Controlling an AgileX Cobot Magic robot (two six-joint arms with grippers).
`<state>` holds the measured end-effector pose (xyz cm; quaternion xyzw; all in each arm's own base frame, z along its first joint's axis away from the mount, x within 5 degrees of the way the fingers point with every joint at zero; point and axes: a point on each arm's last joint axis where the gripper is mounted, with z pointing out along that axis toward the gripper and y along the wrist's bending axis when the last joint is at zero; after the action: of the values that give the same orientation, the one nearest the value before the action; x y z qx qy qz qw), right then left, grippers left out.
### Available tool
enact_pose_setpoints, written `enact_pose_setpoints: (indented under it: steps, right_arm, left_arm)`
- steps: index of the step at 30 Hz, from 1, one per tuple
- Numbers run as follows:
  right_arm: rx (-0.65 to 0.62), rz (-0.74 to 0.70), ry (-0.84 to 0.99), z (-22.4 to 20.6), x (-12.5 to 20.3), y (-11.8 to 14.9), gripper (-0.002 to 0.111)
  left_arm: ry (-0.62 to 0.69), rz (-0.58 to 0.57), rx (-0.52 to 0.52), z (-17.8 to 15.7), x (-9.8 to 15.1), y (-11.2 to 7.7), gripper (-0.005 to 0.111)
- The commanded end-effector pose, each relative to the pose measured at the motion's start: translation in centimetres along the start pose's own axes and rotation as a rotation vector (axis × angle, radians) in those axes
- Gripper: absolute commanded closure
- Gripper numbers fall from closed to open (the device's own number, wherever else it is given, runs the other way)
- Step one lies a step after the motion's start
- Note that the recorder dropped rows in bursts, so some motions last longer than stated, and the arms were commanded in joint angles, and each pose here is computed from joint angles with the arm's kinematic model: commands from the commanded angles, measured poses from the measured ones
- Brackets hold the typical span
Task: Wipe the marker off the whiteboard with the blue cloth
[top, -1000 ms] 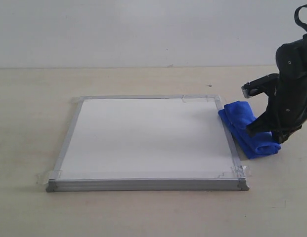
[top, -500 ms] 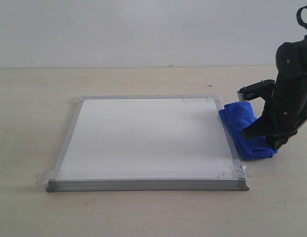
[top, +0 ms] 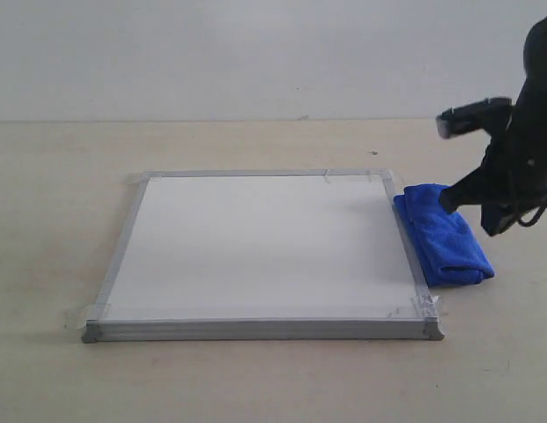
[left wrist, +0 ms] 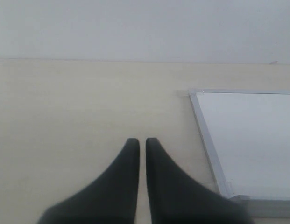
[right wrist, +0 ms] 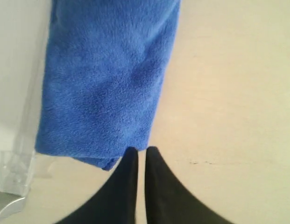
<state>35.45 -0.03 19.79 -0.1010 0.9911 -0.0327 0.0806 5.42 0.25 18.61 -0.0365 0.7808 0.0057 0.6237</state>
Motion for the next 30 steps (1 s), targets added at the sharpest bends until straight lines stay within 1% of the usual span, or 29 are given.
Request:
enact_pose_setpoints:
  steps: [1, 3, 4, 7, 8, 9, 10, 11, 14, 16, 20, 23, 24, 25, 26, 29, 30]
  right_arm:
    - [-0.012, 0.037, -0.153, -5.3, 1.4, 0.3, 0.108]
    - [-0.042, 0.044, -0.219, -6.6, 2.7, 0.8, 0.108]
    - [-0.085, 0.045, -0.3, -7.7, 4.4, 1.6, 0.108]
    - [-0.132, 0.07, -0.459, -9.5, 7.8, 2.9, 0.108]
    - [-0.146, 0.085, -0.525, -10.3, 9.5, 3.3, 0.108]
    - [-0.155, 0.087, -0.551, -10.7, 10.4, 3.6, 0.108]
    - [-0.162, 0.092, -0.588, -11.3, 12.2, 4.0, 0.108]
    - [-0.162, 0.09, -0.601, -11.6, 13.1, 4.2, 0.108]
    - [-0.186, 0.061, -0.603, -13.1, 16.6, 5.1, 0.108]
    - [-0.189, 0.051, -0.629, -14.1, 17.8, 5.4, 0.108]
    - [-0.169, 0.042, -0.705, -15.3, 18.8, 5.5, 0.108]
    - [-0.139, 0.035, -0.84, -16.7, 19.9, 5.6, 0.108]
    - [-0.111, 0.048, -0.937, -17.0, 20.8, 5.6, 0.108]
    - [-0.093, 0.059, -0.993, -16.9, 21.2, 5.5, 0.108]
    - [-0.064, 0.086, -1.088, -16.2, 22.3, 5.5, 0.108]
    - [-0.015, 0.115, -1.189, -13.3, 24.2, 5.6, 0.108]
    - [0.024, 0.106, -1.225, -11.6, 25.1, 5.7, 0.108]
  left_arm:
    - [-0.012, 0.003, -0.002, 0.0, 0.0, 0.0, 0.102]
    - [-0.012, 0.003, -0.002, 0.0, 0.0, 0.0, 0.102]
    - [-0.012, 0.003, -0.002, 0.0, 0.0, 0.0, 0.102]
    - [-0.012, 0.003, -0.002, 0.0, 0.0, 0.0, 0.102]
    - [-0.012, 0.003, -0.002, 0.0, 0.0, 0.0, 0.102]
    - [-0.012, 0.003, -0.002, 0.0, 0.0, 0.0, 0.102]
    - [-0.012, 0.003, -0.002, 0.0, 0.0, 0.0, 0.102]
    - [-0.012, 0.003, -0.002, 0.0, 0.0, 0.0, 0.102]
    - [-0.012, 0.003, -0.002, 0.0, 0.0, 0.0, 0.102]
    - [-0.012, 0.003, -0.002, 0.0, 0.0, 0.0, 0.102]
    - [-0.012, 0.003, -0.002, 0.0, 0.0, 0.0, 0.102]
    - [-0.012, 0.003, -0.002, 0.0, 0.0, 0.0, 0.102]
    - [-0.012, 0.003, -0.002, 0.0, 0.0, 0.0, 0.102]
    - [-0.012, 0.003, -0.002, 0.0, 0.0, 0.0, 0.102]
    - [-0.012, 0.003, -0.002, 0.0, 0.0, 0.0, 0.102]
    - [-0.012, 0.003, -0.002, 0.0, 0.0, 0.0, 0.102]
    - [-0.012, 0.003, -0.002, 0.0, 0.0, 0.0, 0.102]
